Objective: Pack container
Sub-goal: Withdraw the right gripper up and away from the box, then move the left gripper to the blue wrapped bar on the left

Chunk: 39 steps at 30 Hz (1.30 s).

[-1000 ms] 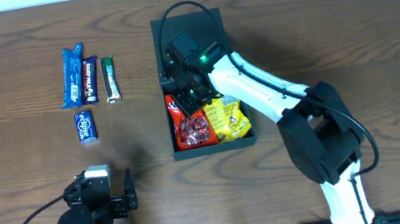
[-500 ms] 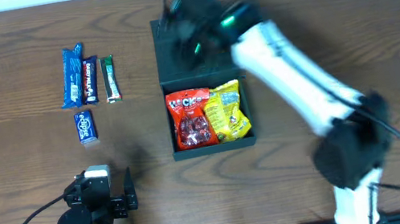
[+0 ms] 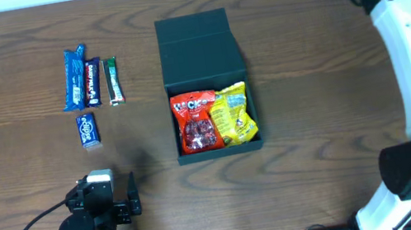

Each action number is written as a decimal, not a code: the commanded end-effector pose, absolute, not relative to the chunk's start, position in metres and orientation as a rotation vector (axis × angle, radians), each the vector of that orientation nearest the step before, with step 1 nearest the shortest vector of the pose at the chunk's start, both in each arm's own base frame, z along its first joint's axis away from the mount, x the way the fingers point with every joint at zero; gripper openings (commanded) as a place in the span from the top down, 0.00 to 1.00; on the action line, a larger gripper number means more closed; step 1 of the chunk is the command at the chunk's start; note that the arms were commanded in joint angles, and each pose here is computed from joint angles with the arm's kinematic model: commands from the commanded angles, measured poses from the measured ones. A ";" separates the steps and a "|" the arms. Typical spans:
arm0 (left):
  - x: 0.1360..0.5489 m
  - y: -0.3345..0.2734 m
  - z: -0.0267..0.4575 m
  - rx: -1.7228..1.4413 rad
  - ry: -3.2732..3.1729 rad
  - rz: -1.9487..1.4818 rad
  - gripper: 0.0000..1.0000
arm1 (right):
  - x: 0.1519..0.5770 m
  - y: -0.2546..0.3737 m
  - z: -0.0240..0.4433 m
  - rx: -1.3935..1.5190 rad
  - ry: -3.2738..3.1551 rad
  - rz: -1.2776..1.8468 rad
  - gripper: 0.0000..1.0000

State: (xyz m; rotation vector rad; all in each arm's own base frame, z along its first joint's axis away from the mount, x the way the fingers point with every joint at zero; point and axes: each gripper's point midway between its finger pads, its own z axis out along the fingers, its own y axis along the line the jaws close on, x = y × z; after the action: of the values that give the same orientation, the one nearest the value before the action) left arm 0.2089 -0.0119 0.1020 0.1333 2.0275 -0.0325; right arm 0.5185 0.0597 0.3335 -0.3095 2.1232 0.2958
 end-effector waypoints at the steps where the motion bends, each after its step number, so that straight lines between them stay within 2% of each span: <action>1: 0.209 -0.010 0.097 0.140 2.033 -0.016 0.05 | 0.515 0.049 0.337 -0.415 2.070 0.383 0.01; 7: 0.209 -0.022 0.101 0.157 2.015 -0.105 0.05 | 0.514 0.041 0.328 -0.471 2.051 0.509 0.01; 12: 0.196 -0.088 0.131 0.232 1.907 -0.638 0.05 | 0.512 0.054 0.304 -0.530 2.089 0.596 0.01; 17: 0.197 -0.102 0.171 0.223 1.765 -0.796 0.05 | 0.506 0.080 0.285 -0.611 2.106 0.702 0.01; 21: 0.210 -0.087 0.218 0.186 1.568 -0.687 0.05 | 0.507 0.102 0.267 -0.650 2.135 0.751 0.01; 28: 0.226 -0.060 0.218 0.054 1.640 -0.536 0.05 | 0.507 0.121 0.266 -0.691 2.116 0.766 0.01; 32: 0.238 -0.044 0.240 0.054 1.674 -0.412 0.05 | 0.506 0.125 0.267 -0.686 2.120 0.777 0.01; 35: 0.252 -0.026 0.253 0.056 1.751 -0.296 0.05 | 0.505 0.128 0.267 -0.691 2.120 0.782 0.01; 39: 0.275 -0.002 0.248 0.074 1.944 -0.194 0.05 | 0.504 0.129 0.265 -0.689 2.130 0.789 0.01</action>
State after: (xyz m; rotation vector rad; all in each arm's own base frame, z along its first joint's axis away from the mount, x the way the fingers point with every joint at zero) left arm 0.2604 -0.0187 0.2441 0.0057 1.8855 -0.3192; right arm 0.5069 0.1219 0.2663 -0.6745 2.1326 0.7598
